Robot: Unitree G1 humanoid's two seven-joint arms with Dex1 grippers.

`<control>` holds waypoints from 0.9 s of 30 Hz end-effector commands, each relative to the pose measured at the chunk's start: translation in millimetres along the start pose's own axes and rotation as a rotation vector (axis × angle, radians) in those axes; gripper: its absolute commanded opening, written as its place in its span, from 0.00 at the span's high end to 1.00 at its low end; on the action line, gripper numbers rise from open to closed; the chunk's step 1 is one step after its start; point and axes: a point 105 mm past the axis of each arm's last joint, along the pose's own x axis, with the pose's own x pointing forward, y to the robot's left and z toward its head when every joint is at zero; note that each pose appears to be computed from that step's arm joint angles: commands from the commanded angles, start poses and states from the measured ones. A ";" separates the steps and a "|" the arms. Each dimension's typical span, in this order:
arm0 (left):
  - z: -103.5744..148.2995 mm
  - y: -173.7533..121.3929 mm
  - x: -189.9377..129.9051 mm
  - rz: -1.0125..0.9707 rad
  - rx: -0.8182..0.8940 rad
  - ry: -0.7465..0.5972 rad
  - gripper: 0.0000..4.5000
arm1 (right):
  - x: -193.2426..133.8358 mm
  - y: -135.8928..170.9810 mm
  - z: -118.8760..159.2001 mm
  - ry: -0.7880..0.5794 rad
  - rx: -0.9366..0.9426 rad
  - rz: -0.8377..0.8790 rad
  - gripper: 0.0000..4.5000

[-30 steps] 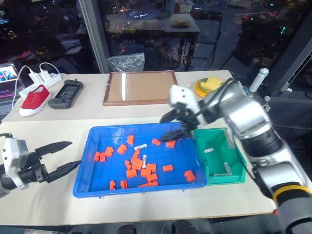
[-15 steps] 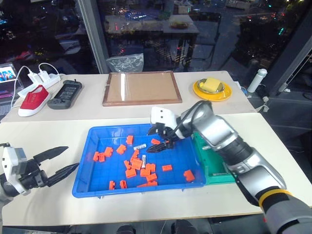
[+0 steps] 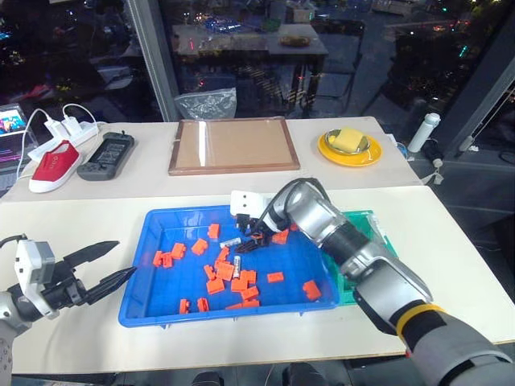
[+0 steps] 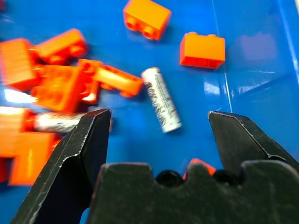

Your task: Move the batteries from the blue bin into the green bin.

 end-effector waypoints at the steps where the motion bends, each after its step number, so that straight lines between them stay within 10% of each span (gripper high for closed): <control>1: 7.9 -2.2 0.9 -0.006 0.032 -0.005 0.12 | -0.6 -8.4 14.2 -0.029 -0.047 -0.025 0.14; 12: 6.2 -7.8 1.5 -0.017 0.017 0.010 0.12 | 27.0 3.3 -8.6 0.038 -0.036 0.003 0.94; 27: 13.7 -12.6 10.0 -0.095 -0.016 0.022 0.12 | -50.8 -6.2 36.9 -0.164 -0.039 -0.047 0.94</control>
